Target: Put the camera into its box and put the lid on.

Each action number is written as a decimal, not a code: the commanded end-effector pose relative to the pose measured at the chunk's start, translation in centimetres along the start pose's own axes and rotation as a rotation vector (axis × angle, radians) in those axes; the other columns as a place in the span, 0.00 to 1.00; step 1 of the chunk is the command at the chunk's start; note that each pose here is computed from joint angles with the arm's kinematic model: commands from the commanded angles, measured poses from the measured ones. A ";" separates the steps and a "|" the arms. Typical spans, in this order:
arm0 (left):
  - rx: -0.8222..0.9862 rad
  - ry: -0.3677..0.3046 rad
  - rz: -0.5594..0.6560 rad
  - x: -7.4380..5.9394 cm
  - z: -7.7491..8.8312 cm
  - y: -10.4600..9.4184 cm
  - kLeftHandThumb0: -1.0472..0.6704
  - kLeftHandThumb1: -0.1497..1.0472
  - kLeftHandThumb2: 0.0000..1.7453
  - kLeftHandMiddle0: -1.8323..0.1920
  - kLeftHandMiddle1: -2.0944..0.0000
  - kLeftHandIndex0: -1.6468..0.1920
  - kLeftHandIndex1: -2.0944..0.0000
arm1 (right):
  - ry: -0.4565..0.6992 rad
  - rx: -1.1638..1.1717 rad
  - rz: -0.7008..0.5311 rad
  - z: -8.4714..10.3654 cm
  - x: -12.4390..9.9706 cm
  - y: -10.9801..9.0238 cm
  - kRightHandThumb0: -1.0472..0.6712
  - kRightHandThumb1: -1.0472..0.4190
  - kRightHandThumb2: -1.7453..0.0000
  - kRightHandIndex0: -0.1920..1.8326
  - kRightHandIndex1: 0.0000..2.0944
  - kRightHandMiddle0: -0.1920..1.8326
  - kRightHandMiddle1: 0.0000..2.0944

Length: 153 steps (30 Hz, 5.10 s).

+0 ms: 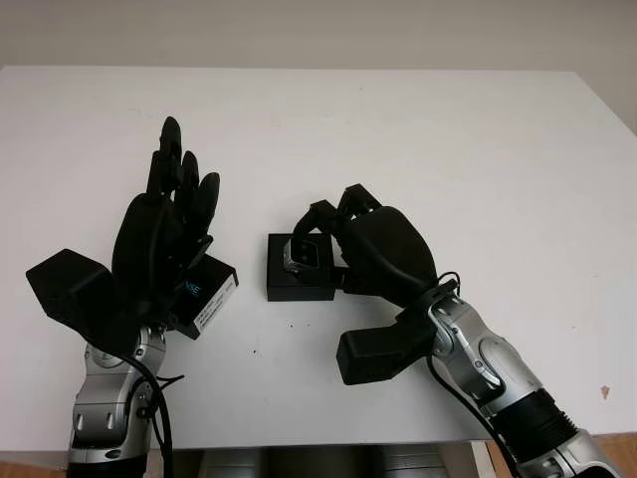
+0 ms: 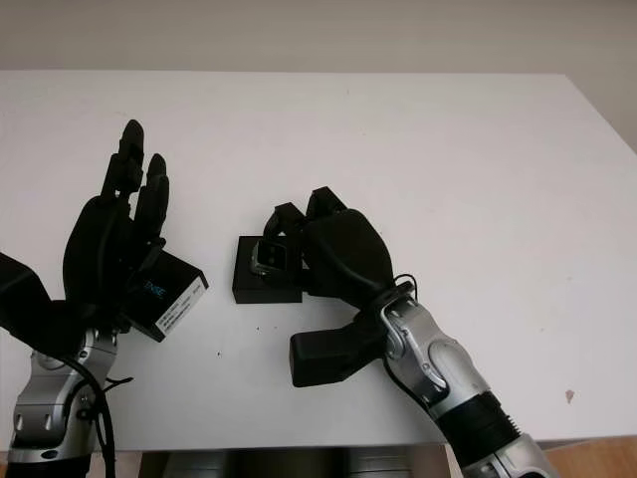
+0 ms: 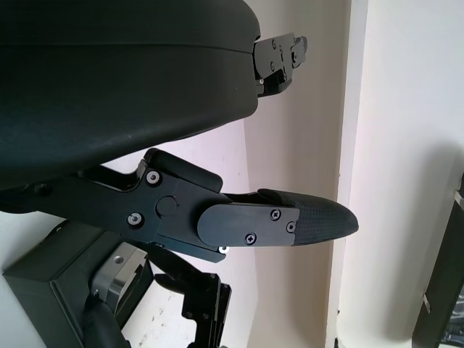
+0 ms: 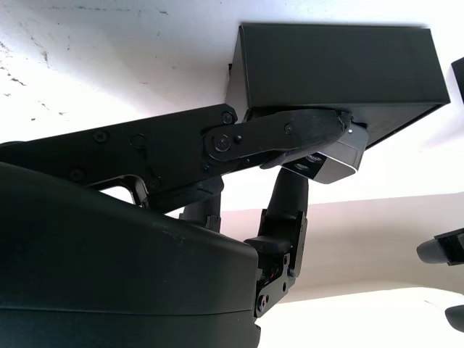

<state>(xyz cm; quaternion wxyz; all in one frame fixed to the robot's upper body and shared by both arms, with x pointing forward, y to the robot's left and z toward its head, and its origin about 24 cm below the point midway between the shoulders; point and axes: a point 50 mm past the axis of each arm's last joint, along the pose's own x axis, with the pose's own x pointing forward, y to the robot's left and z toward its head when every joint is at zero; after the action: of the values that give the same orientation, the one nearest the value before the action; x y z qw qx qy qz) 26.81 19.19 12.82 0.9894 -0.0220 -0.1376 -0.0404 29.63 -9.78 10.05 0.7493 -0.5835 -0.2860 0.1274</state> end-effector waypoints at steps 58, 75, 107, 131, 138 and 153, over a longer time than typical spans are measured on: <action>0.018 -0.010 -0.018 0.0 -0.1 -0.4 0.17 1.00 0.23 1.00 1.00 1.00 1.00 | 0.089 0.420 -0.018 -0.7 1.7 -2.4 0.40 0.00 0.95 0.27 0.38 0.32 1.00; 0.018 -0.008 -0.014 0.0 -0.1 -0.5 0.17 1.00 0.22 1.00 1.00 1.00 1.00 | 0.013 0.227 0.096 -0.2 1.7 -4.8 0.39 0.00 0.96 0.30 0.38 0.34 0.97; 0.005 -0.011 -0.005 -0.1 -0.2 -0.6 0.17 1.00 0.21 1.00 1.00 1.00 1.00 | 0.058 0.214 0.151 0.5 1.9 -3.6 0.40 0.01 0.96 0.37 0.33 0.34 0.93; 0.005 -0.009 -0.006 -0.2 -0.2 -0.6 0.17 1.00 0.21 1.00 1.00 1.00 1.00 | 0.088 0.225 0.172 -0.3 1.7 -2.8 0.40 0.00 0.97 0.36 0.36 0.36 0.94; 0.003 -0.008 -0.008 -0.1 -0.1 -0.6 0.17 1.00 0.21 1.00 1.00 1.00 1.00 | 0.107 0.220 0.181 -0.5 1.7 -2.9 0.40 0.00 0.97 0.34 0.40 0.33 0.91; -0.004 -0.009 -0.002 -0.3 -0.1 -0.7 0.17 1.00 0.21 1.00 1.00 1.00 1.00 | 0.114 0.203 0.189 -0.5 1.5 -2.9 0.41 0.01 0.97 0.33 0.47 0.29 0.95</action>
<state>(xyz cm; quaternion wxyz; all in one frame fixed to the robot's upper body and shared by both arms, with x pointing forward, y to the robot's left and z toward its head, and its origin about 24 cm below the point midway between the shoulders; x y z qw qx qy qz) 26.75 18.58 12.28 0.9900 -0.0218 -0.1332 -0.0411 30.79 -9.98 12.97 0.8053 -0.5320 -0.1715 0.1974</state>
